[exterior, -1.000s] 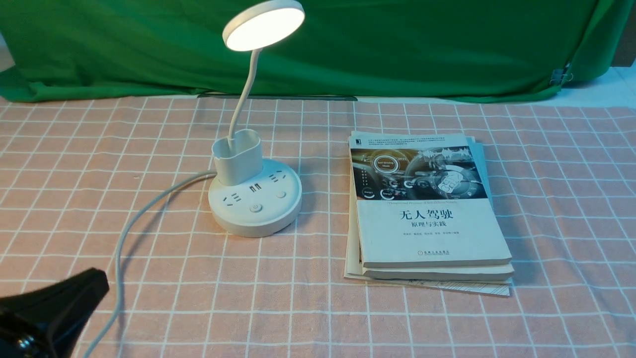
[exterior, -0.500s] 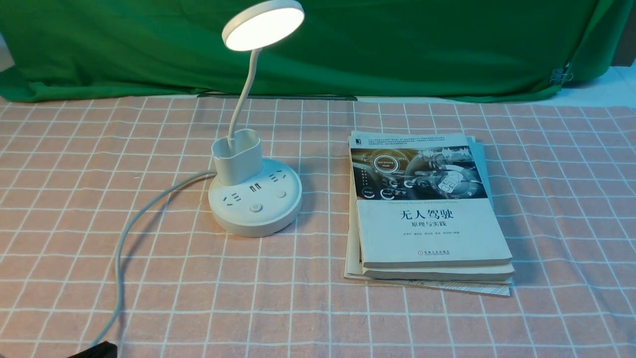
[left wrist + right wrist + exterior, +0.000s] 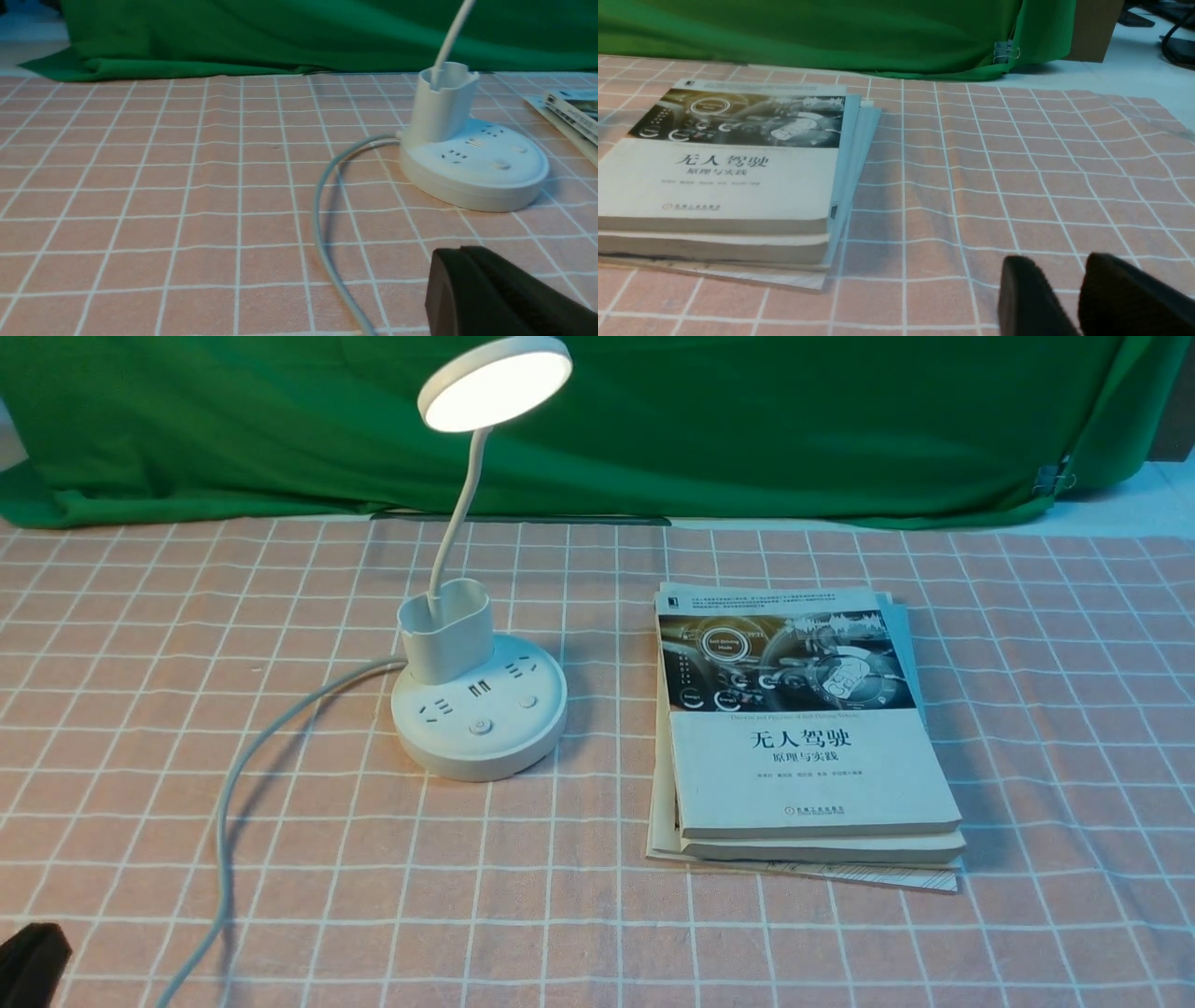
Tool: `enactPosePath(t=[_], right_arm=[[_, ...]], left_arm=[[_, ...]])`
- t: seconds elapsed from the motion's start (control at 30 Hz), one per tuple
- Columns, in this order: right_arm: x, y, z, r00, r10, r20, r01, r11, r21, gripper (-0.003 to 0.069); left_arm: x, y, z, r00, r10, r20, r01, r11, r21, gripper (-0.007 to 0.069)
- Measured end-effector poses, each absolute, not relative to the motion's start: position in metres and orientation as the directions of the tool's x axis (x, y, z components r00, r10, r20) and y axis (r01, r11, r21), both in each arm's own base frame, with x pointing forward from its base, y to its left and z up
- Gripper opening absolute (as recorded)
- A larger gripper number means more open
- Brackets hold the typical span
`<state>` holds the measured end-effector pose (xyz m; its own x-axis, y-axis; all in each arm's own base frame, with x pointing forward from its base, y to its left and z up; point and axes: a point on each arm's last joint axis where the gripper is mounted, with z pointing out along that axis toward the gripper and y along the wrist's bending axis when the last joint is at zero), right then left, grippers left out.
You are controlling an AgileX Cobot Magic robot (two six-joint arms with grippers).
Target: Turn on the table lamp on the pink coffee tablecloth with your hand.
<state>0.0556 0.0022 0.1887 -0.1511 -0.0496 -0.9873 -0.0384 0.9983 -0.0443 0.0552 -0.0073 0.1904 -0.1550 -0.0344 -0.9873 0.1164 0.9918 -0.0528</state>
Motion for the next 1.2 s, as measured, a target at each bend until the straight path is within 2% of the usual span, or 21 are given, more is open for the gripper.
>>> enactPosePath(t=[0.47, 0.67, 1.2], right_arm=[[0.0556, 0.0022, 0.1887, -0.151, -0.050, -0.987, -0.038, 0.998, -0.044, 0.0241], [0.0556, 0.0022, 0.1887, -0.151, -0.050, -0.987, -0.038, 0.998, -0.044, 0.0241], [0.0556, 0.0022, 0.1887, -0.151, -0.050, -0.987, -0.038, 0.998, -0.044, 0.0241]], left_arm=[[0.0546, -0.0079, 0.1881, -0.181, -0.047, -0.982, 0.123, 0.990, -0.070, 0.0001], [0.0551, -0.0078, 0.1917, -0.143, -0.051, -0.988, 0.124, 0.990, -0.069, 0.0001], [0.0551, -0.0078, 0.1917, -0.142, -0.050, -0.989, 0.124, 0.990, -0.068, 0.0001]])
